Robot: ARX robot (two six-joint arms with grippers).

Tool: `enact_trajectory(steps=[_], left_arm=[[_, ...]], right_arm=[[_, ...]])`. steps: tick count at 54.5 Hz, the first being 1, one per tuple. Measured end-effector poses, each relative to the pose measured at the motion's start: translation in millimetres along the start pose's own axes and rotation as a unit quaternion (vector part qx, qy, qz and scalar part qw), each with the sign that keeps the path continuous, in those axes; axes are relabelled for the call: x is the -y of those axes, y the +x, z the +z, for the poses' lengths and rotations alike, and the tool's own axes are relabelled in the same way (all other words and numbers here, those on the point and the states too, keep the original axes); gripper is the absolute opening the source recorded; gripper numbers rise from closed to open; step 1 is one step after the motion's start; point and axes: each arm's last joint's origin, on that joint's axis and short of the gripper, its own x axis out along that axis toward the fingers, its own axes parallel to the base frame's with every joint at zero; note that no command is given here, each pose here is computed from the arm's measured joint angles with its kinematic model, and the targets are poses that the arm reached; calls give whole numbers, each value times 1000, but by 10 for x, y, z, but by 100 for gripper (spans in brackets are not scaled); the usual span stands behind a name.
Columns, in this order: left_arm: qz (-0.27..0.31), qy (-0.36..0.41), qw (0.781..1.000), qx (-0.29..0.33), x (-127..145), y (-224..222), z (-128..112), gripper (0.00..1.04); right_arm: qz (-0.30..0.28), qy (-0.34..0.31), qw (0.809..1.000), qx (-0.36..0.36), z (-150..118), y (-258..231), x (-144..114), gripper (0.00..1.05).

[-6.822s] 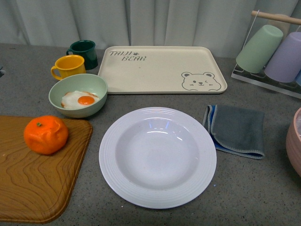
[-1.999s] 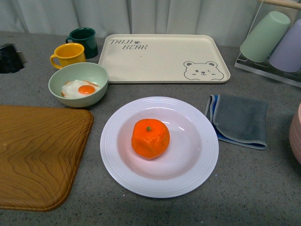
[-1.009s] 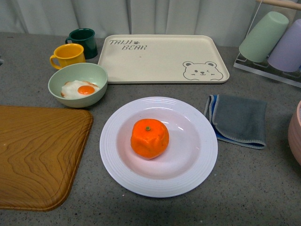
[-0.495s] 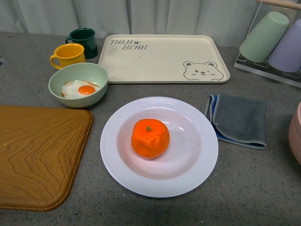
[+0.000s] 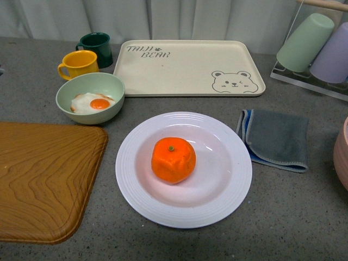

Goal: Place orange and plate with both arms

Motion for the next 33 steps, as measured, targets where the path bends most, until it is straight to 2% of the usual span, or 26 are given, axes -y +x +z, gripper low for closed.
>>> enact_trajectory(steps=[12, 25, 29, 33], left_arm=[[0, 0, 1000, 12, 0, -54, 8, 6], [0, 0, 1000, 12, 0, -55, 9, 49], [0, 0, 1000, 12, 0, -55, 9, 67], [0, 0, 1000, 13, 0, -56, 9, 87]], right_arm=[[0, 0, 1000, 0, 0, 0, 0, 95], [0, 0, 1000, 0, 0, 0, 0, 95], [-55, -60, 994, -68, -17, 33, -20, 95], [-27, -66, 993, -97, 26, 167, -91, 95]])
